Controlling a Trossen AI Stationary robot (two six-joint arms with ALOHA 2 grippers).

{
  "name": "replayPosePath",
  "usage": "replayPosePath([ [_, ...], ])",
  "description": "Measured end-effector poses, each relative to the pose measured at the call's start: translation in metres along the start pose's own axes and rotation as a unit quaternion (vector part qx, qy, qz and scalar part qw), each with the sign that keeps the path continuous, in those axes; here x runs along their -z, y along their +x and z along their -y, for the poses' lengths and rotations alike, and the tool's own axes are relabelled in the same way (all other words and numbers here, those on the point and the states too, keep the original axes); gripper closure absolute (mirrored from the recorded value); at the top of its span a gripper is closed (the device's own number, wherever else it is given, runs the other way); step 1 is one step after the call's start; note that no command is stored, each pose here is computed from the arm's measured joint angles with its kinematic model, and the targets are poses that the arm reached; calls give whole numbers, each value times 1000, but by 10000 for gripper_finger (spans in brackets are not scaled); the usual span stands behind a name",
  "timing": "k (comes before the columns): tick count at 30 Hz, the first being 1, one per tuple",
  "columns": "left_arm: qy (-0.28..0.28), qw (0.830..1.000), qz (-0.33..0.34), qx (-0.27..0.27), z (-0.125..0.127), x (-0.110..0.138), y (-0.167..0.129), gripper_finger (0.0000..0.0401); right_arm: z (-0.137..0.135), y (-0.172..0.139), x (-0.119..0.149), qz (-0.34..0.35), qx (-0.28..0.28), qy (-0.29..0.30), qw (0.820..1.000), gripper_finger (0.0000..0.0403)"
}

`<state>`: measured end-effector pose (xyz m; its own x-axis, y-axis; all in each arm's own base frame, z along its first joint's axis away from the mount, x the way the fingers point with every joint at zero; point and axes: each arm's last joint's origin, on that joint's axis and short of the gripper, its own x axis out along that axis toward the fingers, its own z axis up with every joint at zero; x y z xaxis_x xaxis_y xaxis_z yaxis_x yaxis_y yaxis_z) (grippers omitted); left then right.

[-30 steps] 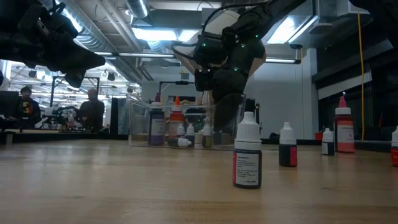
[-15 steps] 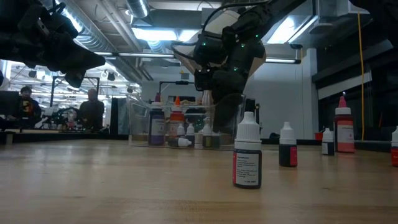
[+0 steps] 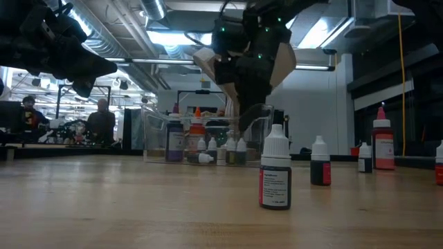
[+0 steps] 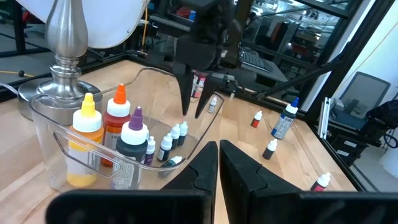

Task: Pick & Place food coloring
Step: Put the small green food coloring bottle into the container

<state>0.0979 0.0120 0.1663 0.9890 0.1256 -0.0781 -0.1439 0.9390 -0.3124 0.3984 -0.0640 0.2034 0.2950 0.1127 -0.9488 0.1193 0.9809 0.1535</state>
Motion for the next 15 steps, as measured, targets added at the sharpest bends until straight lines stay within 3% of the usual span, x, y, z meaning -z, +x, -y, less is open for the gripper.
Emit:
replayPosePath([
  [4,0,1000,0,0,0,0,0,386,-9,-12,-5,-8,28,-10,1000,303],
  [11,0,1000,0,0,0,0,0,386,-38,-40,3,-41,30,-11,999,303],
  [15,0,1000,0,0,0,0,0,386,-60,-70,17,-29,80,-10,996,303],
])
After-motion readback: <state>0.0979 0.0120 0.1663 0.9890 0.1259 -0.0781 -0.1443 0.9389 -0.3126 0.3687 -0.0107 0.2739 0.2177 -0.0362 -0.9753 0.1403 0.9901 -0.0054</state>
